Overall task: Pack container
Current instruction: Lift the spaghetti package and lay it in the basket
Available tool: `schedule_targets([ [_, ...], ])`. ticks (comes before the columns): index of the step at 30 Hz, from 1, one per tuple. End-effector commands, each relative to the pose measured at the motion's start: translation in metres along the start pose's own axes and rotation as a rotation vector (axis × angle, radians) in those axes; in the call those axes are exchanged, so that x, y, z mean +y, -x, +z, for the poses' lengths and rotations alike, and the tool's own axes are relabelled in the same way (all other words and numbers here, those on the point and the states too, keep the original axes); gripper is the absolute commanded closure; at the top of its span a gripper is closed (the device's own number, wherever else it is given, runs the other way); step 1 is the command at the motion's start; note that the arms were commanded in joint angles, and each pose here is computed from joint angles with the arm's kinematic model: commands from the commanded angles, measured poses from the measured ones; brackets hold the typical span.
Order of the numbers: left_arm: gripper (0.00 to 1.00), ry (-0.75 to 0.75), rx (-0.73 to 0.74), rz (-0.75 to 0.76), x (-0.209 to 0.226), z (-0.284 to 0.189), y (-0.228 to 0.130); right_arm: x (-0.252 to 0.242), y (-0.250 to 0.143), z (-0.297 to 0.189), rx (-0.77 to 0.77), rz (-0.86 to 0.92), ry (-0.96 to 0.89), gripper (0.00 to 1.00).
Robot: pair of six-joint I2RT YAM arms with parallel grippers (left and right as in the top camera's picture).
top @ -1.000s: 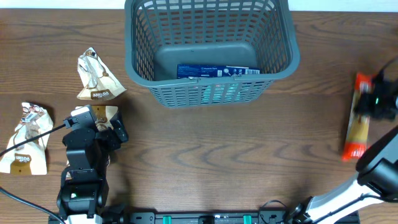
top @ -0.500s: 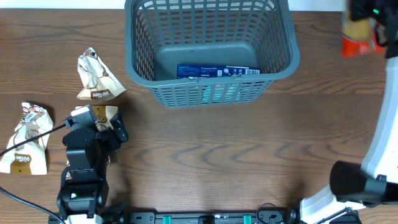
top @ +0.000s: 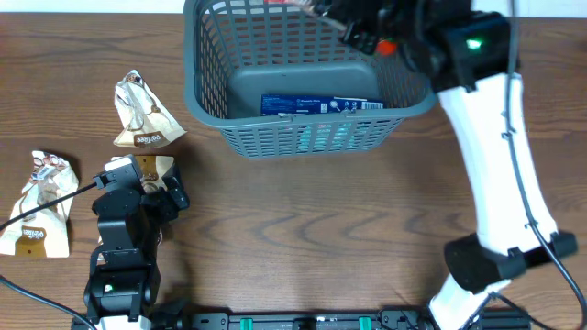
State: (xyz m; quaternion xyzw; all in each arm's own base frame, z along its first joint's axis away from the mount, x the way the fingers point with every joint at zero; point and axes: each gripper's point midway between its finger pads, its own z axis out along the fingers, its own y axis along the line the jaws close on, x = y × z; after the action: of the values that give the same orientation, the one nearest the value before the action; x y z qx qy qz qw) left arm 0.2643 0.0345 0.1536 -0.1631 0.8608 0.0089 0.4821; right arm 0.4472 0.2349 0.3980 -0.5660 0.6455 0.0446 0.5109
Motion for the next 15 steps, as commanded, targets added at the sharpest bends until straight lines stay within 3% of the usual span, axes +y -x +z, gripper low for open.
schedule_targets([
  [1,0.01,-0.003,-0.029,-0.020,-0.001,-0.004,0.013,0.008,-0.017,0.029,0.008,-0.023,0.072,0.99],
  [8,0.01,-0.003,-0.029,-0.020,-0.001,-0.004,0.013,0.057,-0.110,0.105,0.202,0.120,0.299,0.96],
  [12,0.01,-0.003,-0.029,-0.020,-0.001,-0.004,0.013,0.078,-0.145,0.129,0.268,0.172,0.373,0.88],
  [15,0.01,-0.003,-0.029,-0.020,-0.001,-0.004,0.013,0.082,-0.155,0.135,0.288,0.204,0.385,0.70],
])
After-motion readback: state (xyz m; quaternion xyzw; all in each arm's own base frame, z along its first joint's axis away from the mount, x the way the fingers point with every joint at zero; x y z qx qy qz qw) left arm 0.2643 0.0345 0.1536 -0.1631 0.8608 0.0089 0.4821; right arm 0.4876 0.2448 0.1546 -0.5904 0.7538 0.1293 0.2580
